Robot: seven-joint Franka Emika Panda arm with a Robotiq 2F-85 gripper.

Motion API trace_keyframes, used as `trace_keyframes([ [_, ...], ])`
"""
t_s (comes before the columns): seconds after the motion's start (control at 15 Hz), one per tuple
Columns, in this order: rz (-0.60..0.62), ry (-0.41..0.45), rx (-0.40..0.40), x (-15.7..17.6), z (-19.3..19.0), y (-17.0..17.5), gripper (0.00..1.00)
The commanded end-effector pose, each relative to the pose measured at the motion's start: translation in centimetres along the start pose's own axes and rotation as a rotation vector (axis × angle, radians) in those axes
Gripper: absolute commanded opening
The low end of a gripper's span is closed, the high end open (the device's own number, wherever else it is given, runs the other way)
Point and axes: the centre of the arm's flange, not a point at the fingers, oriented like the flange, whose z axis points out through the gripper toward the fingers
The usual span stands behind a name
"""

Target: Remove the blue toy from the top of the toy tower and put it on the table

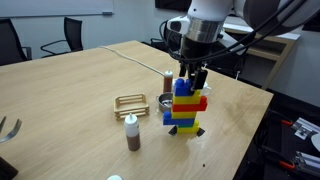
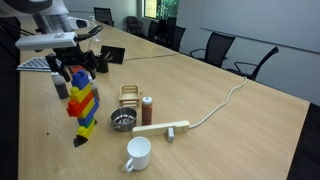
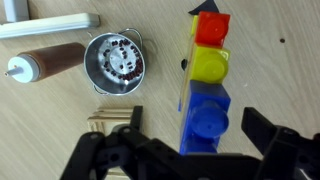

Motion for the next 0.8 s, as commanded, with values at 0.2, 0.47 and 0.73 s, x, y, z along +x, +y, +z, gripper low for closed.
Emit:
trace_keyframes([
  [0.2, 0.012, 0.056, 0.040, 0.1, 1.1, 0.3, 1.00],
  [0.47, 0.026, 0.041, 0.051, -0.2, 1.6, 0.4, 1.00],
  [0.73, 0.022, 0.027, 0.050, -0.4, 2.0, 0.3, 1.00],
])
